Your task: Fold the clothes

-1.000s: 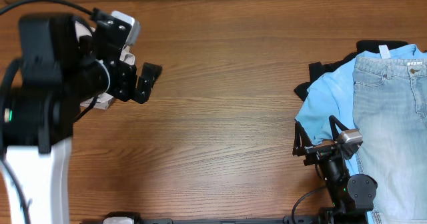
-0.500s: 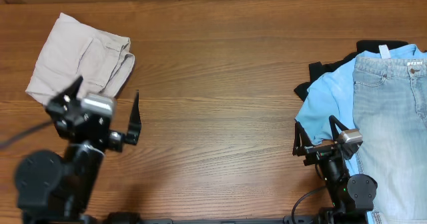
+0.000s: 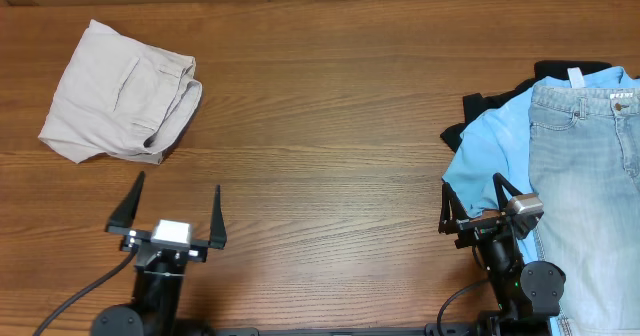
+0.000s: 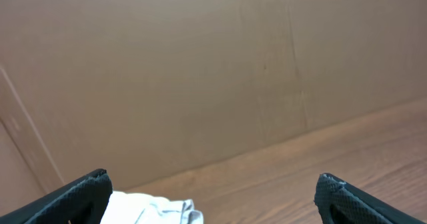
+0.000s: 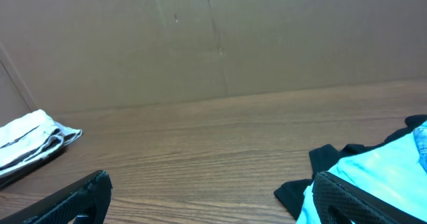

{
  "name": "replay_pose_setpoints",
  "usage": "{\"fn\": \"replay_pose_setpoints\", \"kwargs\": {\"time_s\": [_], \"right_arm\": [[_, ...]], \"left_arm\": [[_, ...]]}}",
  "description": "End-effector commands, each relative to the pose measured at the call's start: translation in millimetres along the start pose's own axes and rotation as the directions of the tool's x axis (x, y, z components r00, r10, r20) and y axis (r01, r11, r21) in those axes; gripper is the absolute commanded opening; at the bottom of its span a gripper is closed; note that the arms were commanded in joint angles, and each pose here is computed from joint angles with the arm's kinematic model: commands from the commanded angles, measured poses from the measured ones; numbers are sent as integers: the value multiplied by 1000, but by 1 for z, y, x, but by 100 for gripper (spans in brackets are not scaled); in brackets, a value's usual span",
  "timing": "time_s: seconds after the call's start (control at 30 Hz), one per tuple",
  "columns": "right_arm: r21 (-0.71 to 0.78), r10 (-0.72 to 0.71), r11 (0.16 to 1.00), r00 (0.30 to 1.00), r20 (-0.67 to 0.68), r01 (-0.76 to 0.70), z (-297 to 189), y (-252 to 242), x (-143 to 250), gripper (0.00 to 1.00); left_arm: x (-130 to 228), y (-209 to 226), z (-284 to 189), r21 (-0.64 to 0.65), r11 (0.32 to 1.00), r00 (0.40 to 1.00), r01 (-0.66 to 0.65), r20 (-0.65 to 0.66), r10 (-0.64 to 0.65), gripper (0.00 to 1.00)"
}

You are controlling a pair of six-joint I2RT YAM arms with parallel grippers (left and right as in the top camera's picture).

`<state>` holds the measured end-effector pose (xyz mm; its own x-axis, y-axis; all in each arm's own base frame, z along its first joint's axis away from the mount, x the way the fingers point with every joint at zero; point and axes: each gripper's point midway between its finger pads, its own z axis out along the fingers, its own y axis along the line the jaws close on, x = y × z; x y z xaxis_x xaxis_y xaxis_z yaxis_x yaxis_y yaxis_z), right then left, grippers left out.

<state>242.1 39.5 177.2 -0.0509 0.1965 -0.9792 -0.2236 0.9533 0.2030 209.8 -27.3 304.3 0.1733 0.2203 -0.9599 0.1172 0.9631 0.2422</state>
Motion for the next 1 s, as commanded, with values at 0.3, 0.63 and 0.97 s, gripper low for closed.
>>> {"fn": "replay_pose_setpoints", "kwargs": {"time_s": [0.3,0.63,0.97], "right_arm": [[0,-5,1000,1000,7,5,0,-1,1,100],[0,-5,1000,1000,7,5,0,-1,1,100],[0,-5,1000,1000,7,5,0,-1,1,100]], "left_arm": [[120,-27,17,12,981,977,193,-99,-190,100],[145,-32,13,12,978,958,208,-203,-201,100],[145,-32,13,12,978,958,208,-204,-201,100]]}}
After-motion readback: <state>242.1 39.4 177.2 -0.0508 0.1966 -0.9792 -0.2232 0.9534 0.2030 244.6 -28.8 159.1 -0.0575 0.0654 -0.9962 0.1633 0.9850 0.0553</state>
